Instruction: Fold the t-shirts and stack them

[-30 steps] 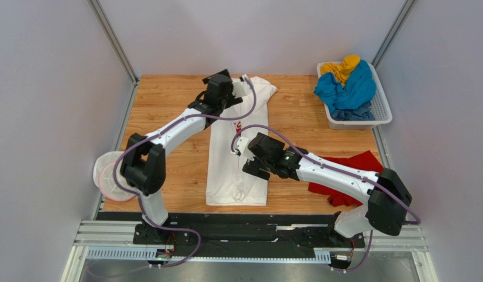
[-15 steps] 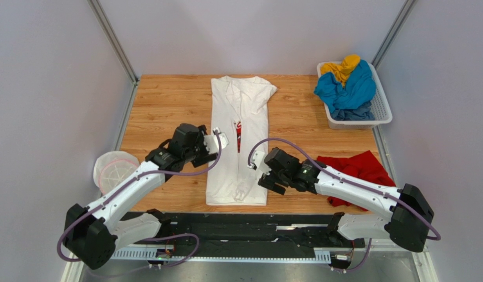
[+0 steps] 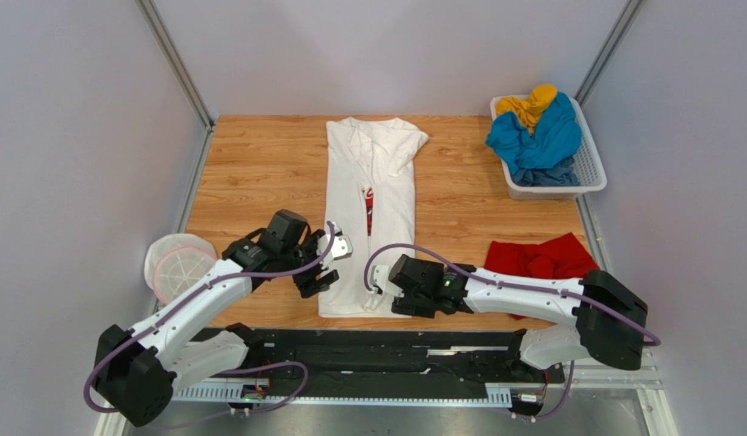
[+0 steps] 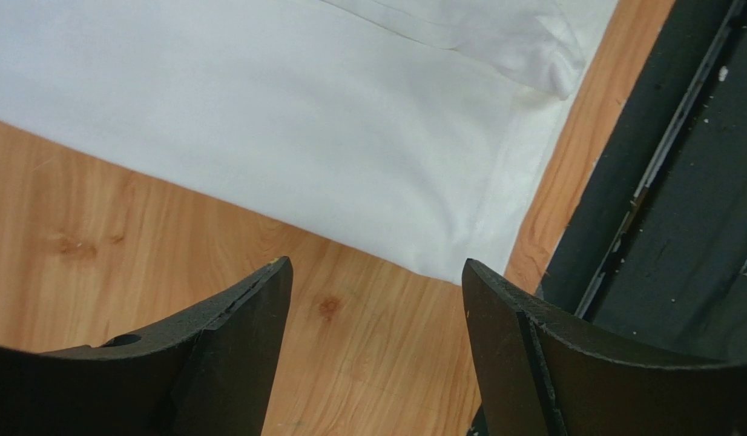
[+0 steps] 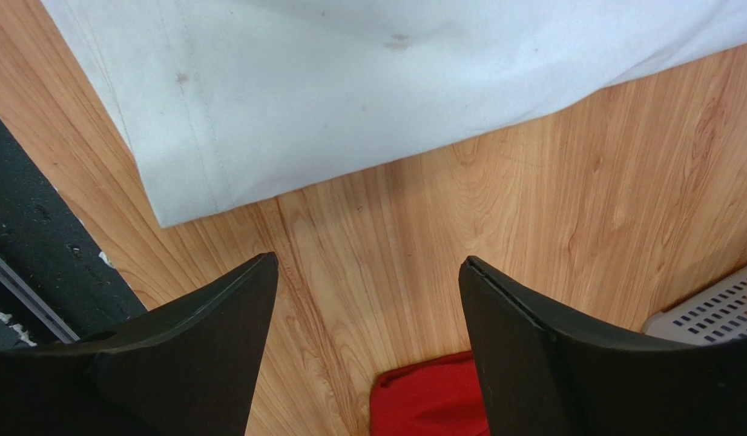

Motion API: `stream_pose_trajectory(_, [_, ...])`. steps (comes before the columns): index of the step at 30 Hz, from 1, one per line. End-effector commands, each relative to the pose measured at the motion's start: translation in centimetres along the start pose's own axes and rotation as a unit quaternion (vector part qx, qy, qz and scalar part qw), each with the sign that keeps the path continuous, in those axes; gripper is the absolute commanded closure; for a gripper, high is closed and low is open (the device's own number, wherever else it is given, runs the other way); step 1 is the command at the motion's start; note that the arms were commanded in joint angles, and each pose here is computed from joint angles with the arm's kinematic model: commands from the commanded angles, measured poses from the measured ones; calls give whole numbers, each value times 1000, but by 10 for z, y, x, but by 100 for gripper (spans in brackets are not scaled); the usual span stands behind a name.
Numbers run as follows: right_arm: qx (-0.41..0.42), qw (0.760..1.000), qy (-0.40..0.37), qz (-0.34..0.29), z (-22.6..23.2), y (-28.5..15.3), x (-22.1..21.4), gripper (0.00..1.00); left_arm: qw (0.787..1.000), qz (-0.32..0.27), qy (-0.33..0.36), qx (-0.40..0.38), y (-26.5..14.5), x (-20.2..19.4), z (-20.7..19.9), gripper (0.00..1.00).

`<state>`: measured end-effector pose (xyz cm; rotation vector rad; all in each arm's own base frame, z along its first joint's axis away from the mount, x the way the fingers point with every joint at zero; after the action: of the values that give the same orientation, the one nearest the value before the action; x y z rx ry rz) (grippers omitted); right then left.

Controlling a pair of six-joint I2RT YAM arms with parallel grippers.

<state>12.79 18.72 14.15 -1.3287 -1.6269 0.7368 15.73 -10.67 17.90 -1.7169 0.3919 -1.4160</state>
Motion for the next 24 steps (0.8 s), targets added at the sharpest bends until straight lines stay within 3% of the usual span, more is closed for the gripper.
stream_pose_trajectory(1, [-20, 999, -9, -34, -5, 1, 13, 23, 996, 27, 19, -81, 9, -8, -9, 23])
stream_pose_trajectory(5, [-22, 999, -5, -37, -7, 0, 17, 23, 990, 78, 64, -95, 14, -22, -5, 24])
stream_pose_trajectory(13, [-31, 999, -9, -39, -5, 5, 20, 25, 984, 105, 80, -119, 18, -40, -13, 24])
stream_pose_trajectory(24, [-15, 998, -41, -36, 2, 2, 5, 27, 975, 131, 69, -167, 31, -20, -12, 24])
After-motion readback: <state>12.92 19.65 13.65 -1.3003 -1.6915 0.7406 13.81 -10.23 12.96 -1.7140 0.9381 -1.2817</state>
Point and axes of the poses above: each gripper's point midway between its finger pads, its own y axis out along the fingers, its own z axis along the line the jaws close on, x = y × z, the point moved 10 cm from there along -y, back along the fingers, and after that the axes turned 6 degrees about -y, right-handed, at the moved point
